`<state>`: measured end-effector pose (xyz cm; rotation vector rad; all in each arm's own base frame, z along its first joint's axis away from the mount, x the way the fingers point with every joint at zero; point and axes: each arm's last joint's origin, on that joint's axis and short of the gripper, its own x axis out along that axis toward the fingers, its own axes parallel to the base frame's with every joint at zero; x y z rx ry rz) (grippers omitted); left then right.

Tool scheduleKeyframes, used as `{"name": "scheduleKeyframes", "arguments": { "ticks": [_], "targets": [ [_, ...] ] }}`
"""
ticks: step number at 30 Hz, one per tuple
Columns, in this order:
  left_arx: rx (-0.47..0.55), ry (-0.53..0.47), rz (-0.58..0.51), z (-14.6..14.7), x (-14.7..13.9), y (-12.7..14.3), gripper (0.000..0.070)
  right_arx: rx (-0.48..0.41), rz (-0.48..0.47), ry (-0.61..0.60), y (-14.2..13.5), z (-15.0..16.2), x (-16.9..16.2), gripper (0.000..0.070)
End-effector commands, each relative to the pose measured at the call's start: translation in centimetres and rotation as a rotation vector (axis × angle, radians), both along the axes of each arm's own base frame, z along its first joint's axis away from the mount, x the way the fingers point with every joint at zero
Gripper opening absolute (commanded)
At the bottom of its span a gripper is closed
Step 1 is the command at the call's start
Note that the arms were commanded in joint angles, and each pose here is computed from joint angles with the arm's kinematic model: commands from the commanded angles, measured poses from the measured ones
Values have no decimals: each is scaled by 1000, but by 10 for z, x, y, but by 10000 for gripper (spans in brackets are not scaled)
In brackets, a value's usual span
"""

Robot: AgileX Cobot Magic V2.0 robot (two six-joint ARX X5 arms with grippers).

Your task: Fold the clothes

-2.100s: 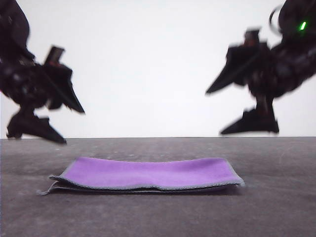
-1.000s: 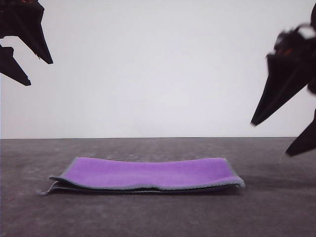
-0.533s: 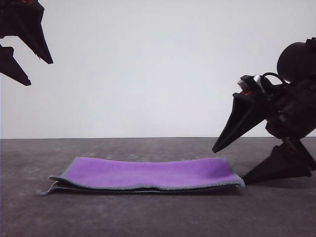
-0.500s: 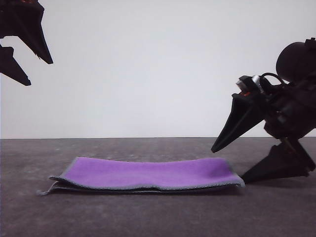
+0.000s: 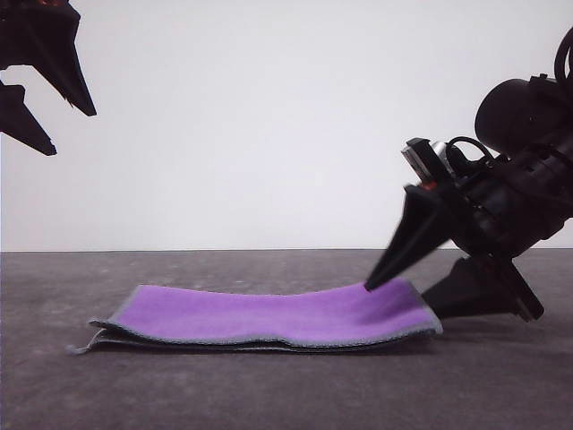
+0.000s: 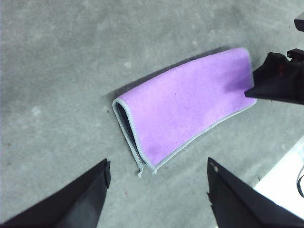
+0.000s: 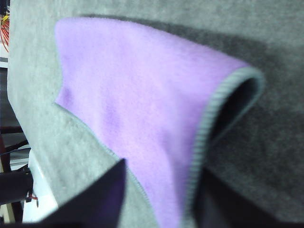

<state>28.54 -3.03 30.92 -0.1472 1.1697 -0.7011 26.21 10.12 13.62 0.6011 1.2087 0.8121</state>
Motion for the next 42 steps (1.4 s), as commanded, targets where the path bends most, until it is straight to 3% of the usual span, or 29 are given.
{"name": "scheduleKeyframes", "arguments": {
  "ticks": [1,5,12,19,31,42],
  "targets": [
    [0,-12,-4,2,4,-1,396,-6,-5,-5,2,-2,4,88],
    [0,-13,-4,2,4,-1,396,-7,-9,-19,2,-1,5,6],
    [0,-13,-4,2,4,-1,396,25,0,-47,11,3,6,2],
    [0,-12,-1,2,4,-1,396,95,69,-89,52,14,3,3],
    [0,-10,-1,2,4,-1,396,113,183,-81,125,10,15,3],
    [0,-9,-1,2,3,-1,396,128,208,-100,153,14,25,2]
  ]
}}
